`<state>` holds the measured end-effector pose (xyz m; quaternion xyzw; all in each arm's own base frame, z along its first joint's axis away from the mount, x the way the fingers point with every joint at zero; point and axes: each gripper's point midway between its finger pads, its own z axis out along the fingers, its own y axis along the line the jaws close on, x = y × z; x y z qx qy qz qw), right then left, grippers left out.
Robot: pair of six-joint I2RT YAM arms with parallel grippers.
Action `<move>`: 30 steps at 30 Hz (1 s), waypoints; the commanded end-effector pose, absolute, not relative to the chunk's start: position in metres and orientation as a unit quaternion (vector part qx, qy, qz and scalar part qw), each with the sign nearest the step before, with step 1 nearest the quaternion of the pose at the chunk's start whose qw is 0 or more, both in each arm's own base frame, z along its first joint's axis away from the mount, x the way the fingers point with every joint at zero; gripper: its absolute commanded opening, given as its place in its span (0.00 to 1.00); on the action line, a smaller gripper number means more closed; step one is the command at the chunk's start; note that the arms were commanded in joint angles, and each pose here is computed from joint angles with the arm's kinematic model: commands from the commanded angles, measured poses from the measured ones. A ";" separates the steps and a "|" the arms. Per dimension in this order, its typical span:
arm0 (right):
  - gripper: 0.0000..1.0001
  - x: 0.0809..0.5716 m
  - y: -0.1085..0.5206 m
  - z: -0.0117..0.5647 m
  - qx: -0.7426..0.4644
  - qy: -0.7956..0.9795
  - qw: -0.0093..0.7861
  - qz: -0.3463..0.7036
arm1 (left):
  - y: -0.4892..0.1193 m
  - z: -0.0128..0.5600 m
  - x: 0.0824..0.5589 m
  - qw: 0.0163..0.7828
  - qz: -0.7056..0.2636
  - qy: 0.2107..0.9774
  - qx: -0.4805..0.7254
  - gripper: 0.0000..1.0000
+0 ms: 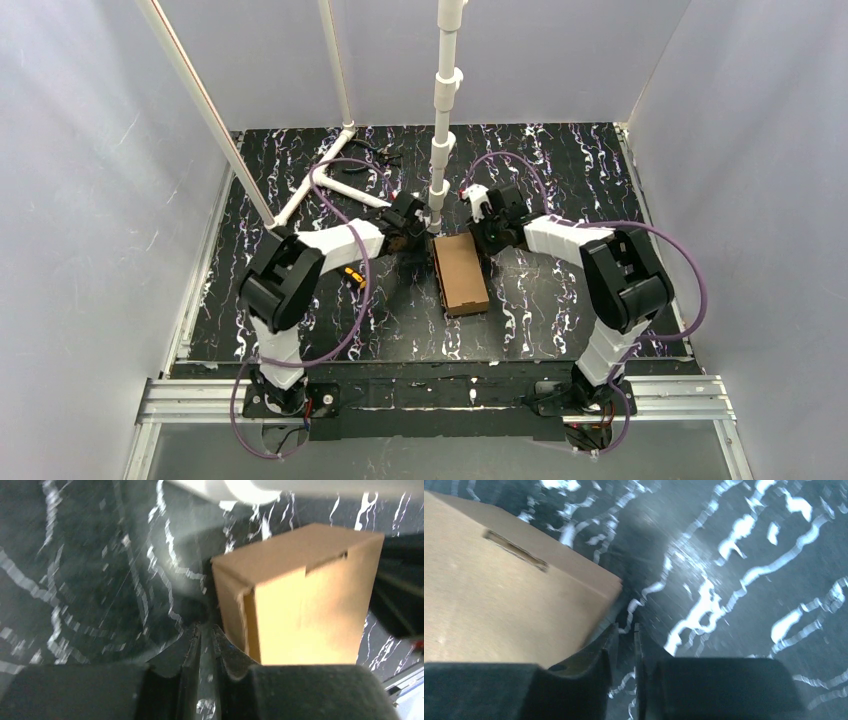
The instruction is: Fold the paper box
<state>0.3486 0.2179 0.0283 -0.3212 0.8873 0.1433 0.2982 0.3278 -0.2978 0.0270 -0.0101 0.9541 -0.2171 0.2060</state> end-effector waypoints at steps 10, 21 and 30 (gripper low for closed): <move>0.88 0.364 0.170 0.092 -0.357 0.843 0.388 0.106 | -0.241 0.078 0.330 0.276 -0.186 0.941 -0.063 0.06; 0.12 0.358 0.237 0.041 -0.361 0.870 0.300 0.152 | -0.307 0.043 0.367 0.217 -0.262 0.938 -0.064 0.00; 0.16 0.365 0.196 0.048 -0.354 0.873 0.317 0.110 | -0.293 0.056 0.356 0.245 -0.208 0.946 -0.040 0.00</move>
